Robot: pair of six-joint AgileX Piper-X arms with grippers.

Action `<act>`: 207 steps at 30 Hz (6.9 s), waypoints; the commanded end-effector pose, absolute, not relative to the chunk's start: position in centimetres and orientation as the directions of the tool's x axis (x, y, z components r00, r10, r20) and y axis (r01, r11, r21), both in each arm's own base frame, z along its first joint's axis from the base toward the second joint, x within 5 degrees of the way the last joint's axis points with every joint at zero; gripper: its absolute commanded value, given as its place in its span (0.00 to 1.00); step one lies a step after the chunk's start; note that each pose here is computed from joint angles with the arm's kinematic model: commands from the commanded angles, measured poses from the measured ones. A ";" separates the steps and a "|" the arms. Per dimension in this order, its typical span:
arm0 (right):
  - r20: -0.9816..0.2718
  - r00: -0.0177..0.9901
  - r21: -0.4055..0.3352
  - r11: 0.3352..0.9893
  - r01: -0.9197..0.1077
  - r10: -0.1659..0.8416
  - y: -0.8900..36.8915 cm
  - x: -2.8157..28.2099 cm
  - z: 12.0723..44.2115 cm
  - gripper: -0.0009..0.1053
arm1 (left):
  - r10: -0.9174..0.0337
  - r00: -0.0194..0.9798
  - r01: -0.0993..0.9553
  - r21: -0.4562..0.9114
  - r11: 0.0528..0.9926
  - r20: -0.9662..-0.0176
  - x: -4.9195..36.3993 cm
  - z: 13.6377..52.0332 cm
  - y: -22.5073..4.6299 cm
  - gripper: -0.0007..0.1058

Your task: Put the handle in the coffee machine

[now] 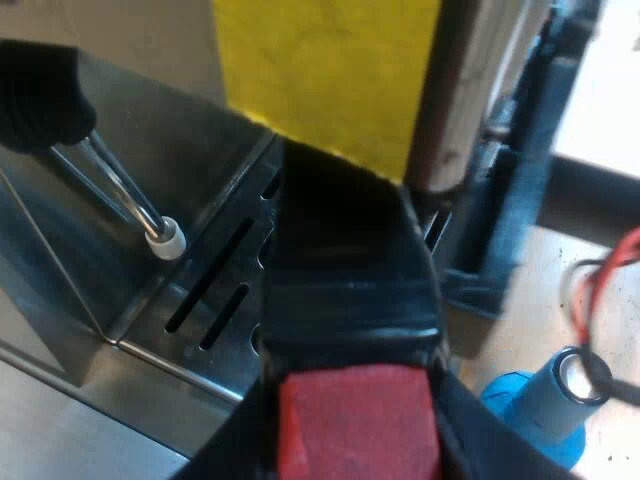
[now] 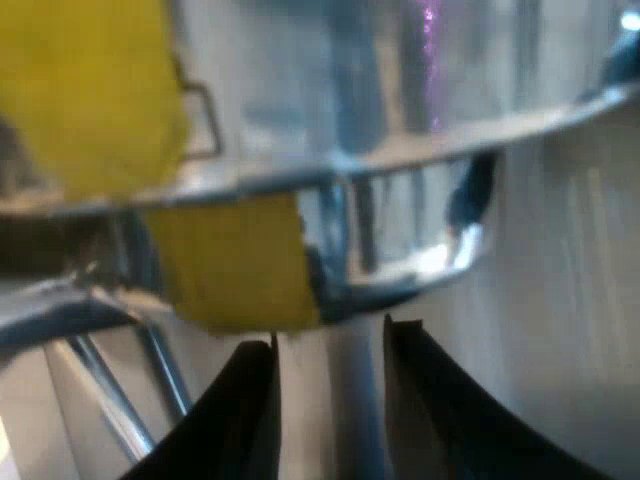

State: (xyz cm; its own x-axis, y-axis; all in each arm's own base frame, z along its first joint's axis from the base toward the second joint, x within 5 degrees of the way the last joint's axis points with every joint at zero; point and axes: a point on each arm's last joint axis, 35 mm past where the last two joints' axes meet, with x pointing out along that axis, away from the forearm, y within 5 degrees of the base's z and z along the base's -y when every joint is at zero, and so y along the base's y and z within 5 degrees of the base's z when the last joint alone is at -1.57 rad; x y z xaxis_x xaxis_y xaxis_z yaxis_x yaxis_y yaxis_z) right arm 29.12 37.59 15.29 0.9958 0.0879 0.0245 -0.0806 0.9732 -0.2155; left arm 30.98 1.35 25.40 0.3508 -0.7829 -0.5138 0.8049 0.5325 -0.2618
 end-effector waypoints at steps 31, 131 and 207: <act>0.197 0.980 -0.146 0.989 0.004 0.025 38.0 30.9 18.3 0.29 | -0.808 0.365 0.837 -0.218 0.503 -0.462 31.2 27.6 1.1 0.69; 0.209 0.977 -0.163 0.987 0.003 0.031 38.0 30.8 18.5 0.29 | -0.569 0.264 0.801 -0.151 0.579 -0.779 27.2 25.5 -2.6 0.01; -0.370 0.705 -0.171 0.701 -0.692 0.605 22.2 11.8 30.8 0.62 | -0.549 0.368 0.575 -0.281 0.769 -0.750 22.5 27.0 -12.3 0.01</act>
State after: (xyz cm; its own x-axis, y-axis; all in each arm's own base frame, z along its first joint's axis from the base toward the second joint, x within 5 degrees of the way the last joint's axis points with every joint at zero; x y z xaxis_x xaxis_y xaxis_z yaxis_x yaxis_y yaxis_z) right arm 11.90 22.24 30.44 0.7032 0.5976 -0.3852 -0.6932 0.6967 -0.1846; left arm 22.92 -11.20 26.57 0.4037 -0.4550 -0.7938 0.5205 0.8277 -0.2097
